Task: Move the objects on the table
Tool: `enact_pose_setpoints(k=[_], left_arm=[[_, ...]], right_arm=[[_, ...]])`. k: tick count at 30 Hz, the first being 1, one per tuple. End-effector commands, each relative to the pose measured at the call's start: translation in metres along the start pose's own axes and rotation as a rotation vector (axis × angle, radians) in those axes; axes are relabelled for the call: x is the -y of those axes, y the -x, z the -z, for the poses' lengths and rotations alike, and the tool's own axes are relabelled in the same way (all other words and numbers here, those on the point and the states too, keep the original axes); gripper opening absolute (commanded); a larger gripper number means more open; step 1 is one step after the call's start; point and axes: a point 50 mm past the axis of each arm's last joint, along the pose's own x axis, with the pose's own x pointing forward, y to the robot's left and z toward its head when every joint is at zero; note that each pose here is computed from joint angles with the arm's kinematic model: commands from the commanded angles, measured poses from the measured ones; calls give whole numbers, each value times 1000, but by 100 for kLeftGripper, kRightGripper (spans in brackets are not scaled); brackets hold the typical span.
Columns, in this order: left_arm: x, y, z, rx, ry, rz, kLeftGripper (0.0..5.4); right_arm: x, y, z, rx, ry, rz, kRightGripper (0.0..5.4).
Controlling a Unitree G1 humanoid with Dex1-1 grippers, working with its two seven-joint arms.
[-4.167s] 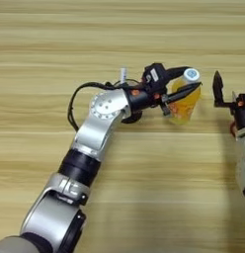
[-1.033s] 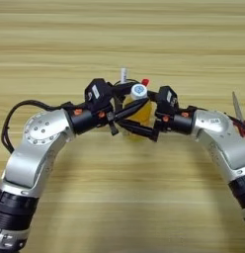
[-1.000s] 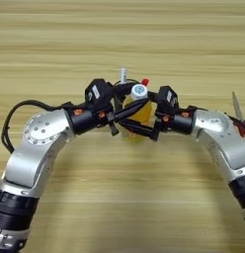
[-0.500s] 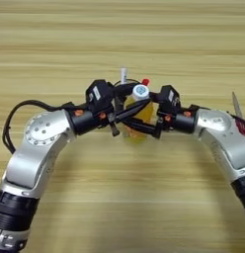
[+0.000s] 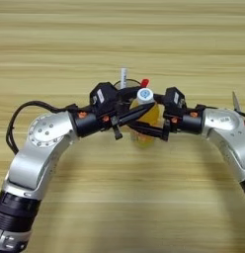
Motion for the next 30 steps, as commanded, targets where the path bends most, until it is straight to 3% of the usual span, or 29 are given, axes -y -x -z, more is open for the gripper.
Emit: enact_pose_setpoints(k=[1,13,18,30], left_arm=[[-9,3,-12,34,-73,-47,174],[-10,3,-12,42,-82,-50,175],[-10,3,-12,47,-87,-41,250],[-5,4,-18,109,-97,-19,349]], right_arm=[[3,11,7,-58,-21,11,353],[5,14,7,-53,-31,33,353],[5,14,7,-52,-32,39,353],[7,15,9,-48,-41,59,353]])
